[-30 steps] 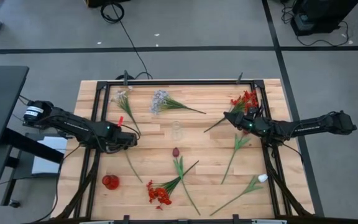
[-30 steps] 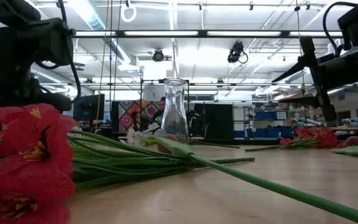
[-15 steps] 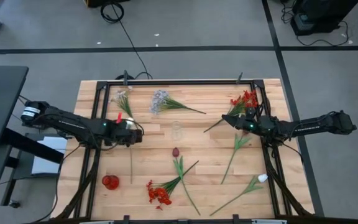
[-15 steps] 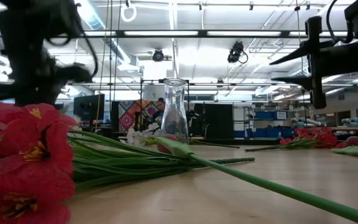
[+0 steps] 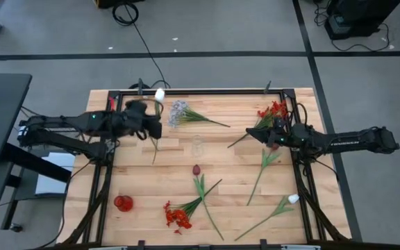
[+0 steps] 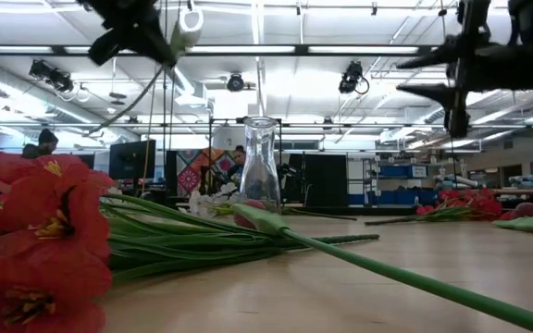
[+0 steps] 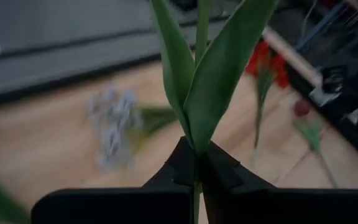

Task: Sort flowers into vase by color
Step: Put the left white flower into the transparent vase

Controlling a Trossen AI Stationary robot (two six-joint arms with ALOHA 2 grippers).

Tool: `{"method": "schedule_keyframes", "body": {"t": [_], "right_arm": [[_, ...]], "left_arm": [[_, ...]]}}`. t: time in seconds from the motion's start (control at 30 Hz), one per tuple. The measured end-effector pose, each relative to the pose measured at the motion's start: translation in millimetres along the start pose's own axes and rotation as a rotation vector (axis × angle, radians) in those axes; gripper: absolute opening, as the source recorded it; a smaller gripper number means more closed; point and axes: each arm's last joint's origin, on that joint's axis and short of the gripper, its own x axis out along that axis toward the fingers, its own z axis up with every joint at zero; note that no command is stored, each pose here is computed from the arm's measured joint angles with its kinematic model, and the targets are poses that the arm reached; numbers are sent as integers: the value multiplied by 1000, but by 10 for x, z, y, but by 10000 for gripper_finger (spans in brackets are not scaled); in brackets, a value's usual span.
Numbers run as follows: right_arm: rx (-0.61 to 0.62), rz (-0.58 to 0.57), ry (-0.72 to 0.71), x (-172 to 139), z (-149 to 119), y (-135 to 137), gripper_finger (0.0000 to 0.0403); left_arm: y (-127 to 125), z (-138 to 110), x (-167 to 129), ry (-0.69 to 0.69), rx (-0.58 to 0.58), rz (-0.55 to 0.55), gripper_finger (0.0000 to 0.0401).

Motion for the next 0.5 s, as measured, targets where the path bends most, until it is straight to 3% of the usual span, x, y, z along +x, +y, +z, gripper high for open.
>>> {"method": "schedule_keyframes", "body": {"t": [0.27, 0.5], "right_arm": [[-453, -68, 121, 150, 538, 747, 113], [-631, -111, 188, 307, 837, 1175, 113]], "left_arm": [[-89, 270, -3, -150, 74, -148, 14], [-224, 449, -59, -328, 154, -289, 14]]}}
